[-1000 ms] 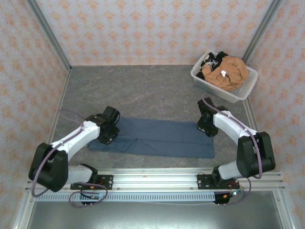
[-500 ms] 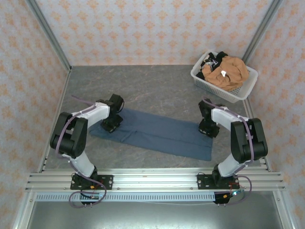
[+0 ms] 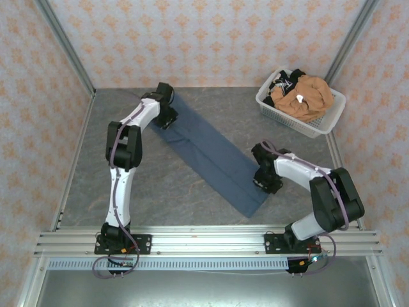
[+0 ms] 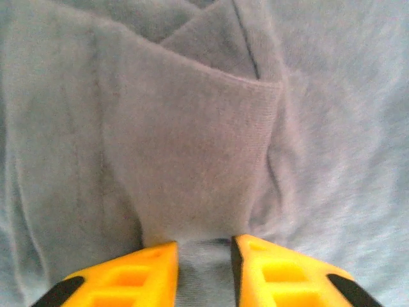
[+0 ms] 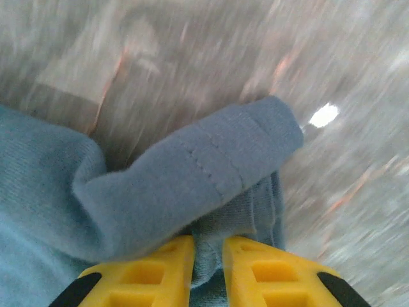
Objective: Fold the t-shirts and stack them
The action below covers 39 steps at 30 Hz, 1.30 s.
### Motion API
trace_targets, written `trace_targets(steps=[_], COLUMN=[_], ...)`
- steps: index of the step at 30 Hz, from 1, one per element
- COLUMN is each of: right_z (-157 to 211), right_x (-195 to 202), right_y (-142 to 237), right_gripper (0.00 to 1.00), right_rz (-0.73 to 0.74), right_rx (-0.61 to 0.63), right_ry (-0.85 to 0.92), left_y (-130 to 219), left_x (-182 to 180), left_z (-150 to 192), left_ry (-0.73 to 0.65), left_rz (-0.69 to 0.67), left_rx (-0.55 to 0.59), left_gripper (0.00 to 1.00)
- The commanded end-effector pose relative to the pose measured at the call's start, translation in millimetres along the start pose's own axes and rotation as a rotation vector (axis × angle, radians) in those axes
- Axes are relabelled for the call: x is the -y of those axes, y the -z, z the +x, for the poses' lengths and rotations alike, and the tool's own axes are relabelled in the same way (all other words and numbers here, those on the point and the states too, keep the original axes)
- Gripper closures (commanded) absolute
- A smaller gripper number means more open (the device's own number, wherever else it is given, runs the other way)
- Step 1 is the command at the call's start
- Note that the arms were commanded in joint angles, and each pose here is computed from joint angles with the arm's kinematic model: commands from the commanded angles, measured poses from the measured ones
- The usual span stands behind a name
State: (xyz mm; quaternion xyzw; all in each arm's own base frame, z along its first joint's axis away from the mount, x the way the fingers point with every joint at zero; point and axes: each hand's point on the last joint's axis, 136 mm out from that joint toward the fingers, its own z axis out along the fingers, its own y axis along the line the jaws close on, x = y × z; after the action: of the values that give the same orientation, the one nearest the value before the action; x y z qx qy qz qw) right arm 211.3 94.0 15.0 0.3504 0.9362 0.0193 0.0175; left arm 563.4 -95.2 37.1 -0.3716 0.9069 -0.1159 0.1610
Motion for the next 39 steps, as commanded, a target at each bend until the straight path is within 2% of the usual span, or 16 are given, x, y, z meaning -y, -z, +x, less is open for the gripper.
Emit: trace_targets(steps=[1, 4, 6, 10, 14, 18, 22, 25, 33, 39], right_z=[40.5, 41.9, 34.3, 8.4, -10.4, -16.1, -18.0, -19.8, -16.9, 11.6], right_x=[-9.2, -9.1, -6.7, -14.4, -42.2, -79.6, -108.4, -116.7, -115.3, -102.9], right_y=[-10.9, 3.8, 19.2, 51.1, 61.3, 56.5, 40.4, 21.5, -8.1, -22.5], right_gripper=[0.78, 0.75, 0.72, 0.68, 0.7, 0.74, 0.76, 0.77, 0.78, 0.78], right_rz=[-0.057, -0.071, -0.08, -0.116, -0.153, -0.205, -0.2, -0.151, -0.084, -0.123], right_rx=[-0.151, -0.135, -0.083, 0.064, 0.145, 0.144, 0.093, 0.05, -0.017, -0.114], right_ry=[-0.151, -0.162, -0.142, -0.007, 0.219, 0.413, 0.544, 0.577, 0.514, 0.365], left_y=[21.2, 52.2, 78.8, 125.4, 139.6, 125.6, 112.8, 81.7, 39.3, 0.8], left_x=[62.2, 100.0, 106.1, 85.7, 57.0, 21.0, -1.8, -15.9, -21.8, -19.9], left_z=[-0.3, -11.1, -13.0, 7.4, 56.5, 93.7, 95.3, 91.8, 64.8, 75.1], left_ry=[-0.038, -0.051, -0.065, -0.06, 0.079, 0.211, 0.283, 0.324, 0.369, 0.289], left_rz=[0.161, 0.263, 0.269, 0.202, 0.245, 0.199, 0.126, 0.042, -0.065, -0.14], left_rx=[-0.023, 0.042, 0.084, 0.122, 0.079, 0.031, 0.028, 0.017, 0.047, -0.027], left_gripper=[0.65, 0.59, 0.57, 0.56, 0.61, 0.65, 0.67, 0.69, 0.69, 0.7])
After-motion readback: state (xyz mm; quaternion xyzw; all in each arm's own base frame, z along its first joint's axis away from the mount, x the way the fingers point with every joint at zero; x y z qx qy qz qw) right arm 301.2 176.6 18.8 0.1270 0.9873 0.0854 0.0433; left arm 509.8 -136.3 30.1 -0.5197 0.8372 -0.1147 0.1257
